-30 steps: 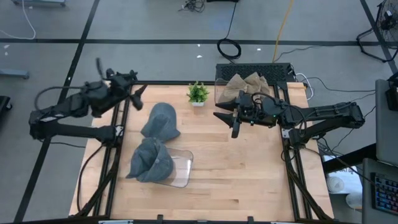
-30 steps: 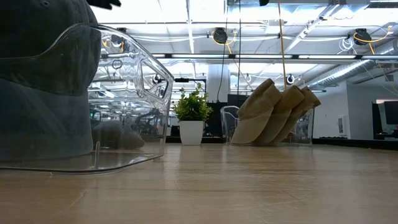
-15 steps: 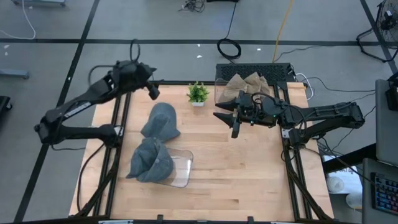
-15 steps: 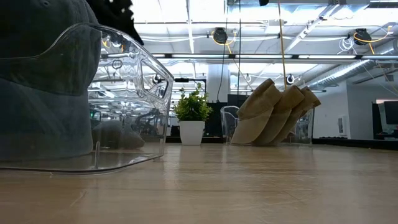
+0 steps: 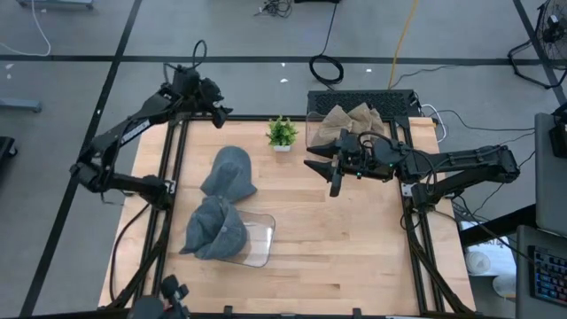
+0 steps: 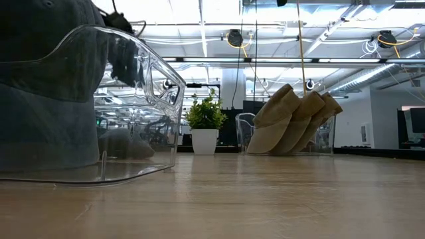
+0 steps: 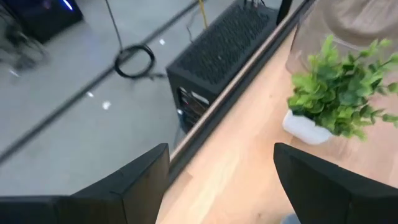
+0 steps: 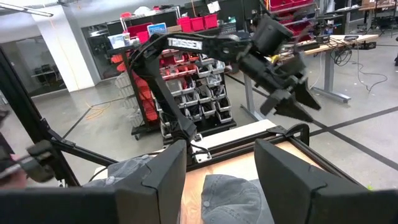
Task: Pick & Place hat
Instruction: Put the gray cap into the bottom transparent bin
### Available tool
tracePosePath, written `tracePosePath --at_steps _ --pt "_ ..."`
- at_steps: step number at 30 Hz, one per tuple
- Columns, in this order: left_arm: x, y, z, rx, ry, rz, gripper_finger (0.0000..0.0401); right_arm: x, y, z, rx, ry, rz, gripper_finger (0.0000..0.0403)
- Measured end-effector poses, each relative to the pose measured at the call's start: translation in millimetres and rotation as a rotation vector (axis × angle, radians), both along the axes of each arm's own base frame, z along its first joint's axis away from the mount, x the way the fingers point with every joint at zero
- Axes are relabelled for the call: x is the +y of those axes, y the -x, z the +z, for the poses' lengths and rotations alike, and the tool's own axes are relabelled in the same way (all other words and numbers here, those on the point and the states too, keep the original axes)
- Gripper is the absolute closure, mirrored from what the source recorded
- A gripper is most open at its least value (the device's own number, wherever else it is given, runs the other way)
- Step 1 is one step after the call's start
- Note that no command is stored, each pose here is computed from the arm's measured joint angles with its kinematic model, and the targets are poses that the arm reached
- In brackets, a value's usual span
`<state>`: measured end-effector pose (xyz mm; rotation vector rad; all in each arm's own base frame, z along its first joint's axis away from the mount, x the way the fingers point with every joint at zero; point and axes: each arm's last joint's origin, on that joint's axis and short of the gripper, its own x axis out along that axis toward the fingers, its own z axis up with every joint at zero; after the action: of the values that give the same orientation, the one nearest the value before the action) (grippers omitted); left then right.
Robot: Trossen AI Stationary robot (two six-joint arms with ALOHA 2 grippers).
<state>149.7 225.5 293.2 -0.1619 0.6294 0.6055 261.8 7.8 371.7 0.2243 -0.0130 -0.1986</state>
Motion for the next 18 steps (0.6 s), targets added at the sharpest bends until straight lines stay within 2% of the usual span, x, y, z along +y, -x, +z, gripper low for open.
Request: tracePosePath --at_steps 5,10,15,18 --pt "18 -1 -23 -0.014 0.129 0.008 0.0102 0 0 0 0.001 0.000 0.000 0.0222" --pt "31 0 -43 -0.025 0.259 0.081 0.0103 0 0 -2 0.022 0.001 0.000 0.0222" --pt "39 1 -55 -0.036 0.330 0.118 0.0103 0 0 -5 0.055 0.003 0.001 0.0222" --pt "43 0 -64 -0.032 0.355 0.076 0.0103 0 0 -6 0.063 0.003 0.001 0.0222"
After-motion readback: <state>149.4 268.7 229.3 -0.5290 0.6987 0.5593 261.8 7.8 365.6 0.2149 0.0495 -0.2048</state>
